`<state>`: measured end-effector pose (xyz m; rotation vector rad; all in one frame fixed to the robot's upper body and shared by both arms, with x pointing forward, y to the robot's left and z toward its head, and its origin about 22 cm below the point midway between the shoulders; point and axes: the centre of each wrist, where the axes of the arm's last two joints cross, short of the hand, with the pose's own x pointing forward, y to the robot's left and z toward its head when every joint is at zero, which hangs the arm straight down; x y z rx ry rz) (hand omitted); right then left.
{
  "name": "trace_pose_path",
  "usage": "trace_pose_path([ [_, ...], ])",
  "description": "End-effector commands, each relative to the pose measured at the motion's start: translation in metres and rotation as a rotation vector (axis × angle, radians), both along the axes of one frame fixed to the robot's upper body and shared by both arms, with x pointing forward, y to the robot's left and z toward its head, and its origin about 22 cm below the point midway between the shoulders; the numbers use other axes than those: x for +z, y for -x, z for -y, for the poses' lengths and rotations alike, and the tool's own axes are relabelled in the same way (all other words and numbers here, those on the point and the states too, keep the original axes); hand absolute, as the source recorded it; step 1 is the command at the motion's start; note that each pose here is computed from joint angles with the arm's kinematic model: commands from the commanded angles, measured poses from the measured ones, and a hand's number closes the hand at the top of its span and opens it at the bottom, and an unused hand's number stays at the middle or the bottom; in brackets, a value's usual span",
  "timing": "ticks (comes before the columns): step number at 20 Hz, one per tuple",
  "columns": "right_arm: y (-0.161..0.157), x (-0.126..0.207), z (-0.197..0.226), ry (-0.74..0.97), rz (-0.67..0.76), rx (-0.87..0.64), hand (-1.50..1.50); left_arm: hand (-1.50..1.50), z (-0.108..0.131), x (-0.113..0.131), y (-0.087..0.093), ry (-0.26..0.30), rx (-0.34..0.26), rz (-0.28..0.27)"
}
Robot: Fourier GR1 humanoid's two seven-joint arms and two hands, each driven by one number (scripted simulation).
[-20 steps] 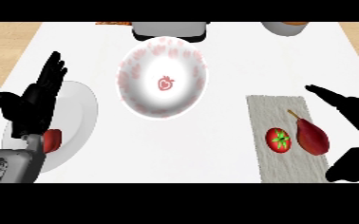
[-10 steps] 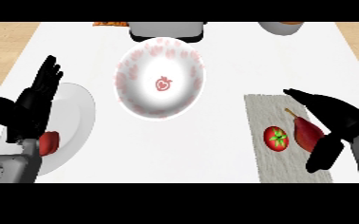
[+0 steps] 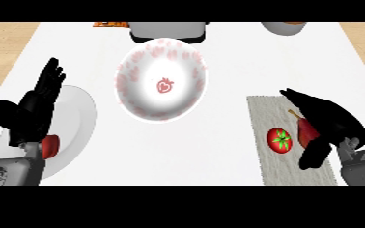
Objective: Pick the tomato from the placemat and place it in the bowl
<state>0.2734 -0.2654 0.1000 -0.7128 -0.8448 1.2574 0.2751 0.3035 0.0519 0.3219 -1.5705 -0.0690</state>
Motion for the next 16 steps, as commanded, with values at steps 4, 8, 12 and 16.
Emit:
trace_pose_path([
  [4,0.013,-0.044,-0.004,0.002,-0.066,0.006,-1.5,0.0,-0.005,0.005,-0.001,-0.021,0.005,0.001],
  [8,0.013,-0.068,-0.026,-0.005,-0.061,-0.018,-1.5,0.0,-0.017,0.006,-0.006,-0.001,-0.004,-0.017],
  [12,0.018,-0.057,-0.01,-0.008,-0.04,-0.017,-1.5,0.0,-0.001,0.008,-0.004,-0.01,0.004,0.006],
  [16,0.008,-0.049,-0.014,0.009,-0.039,-0.032,-1.5,0.0,0.002,0.014,0.003,-0.011,0.008,0.003],
])
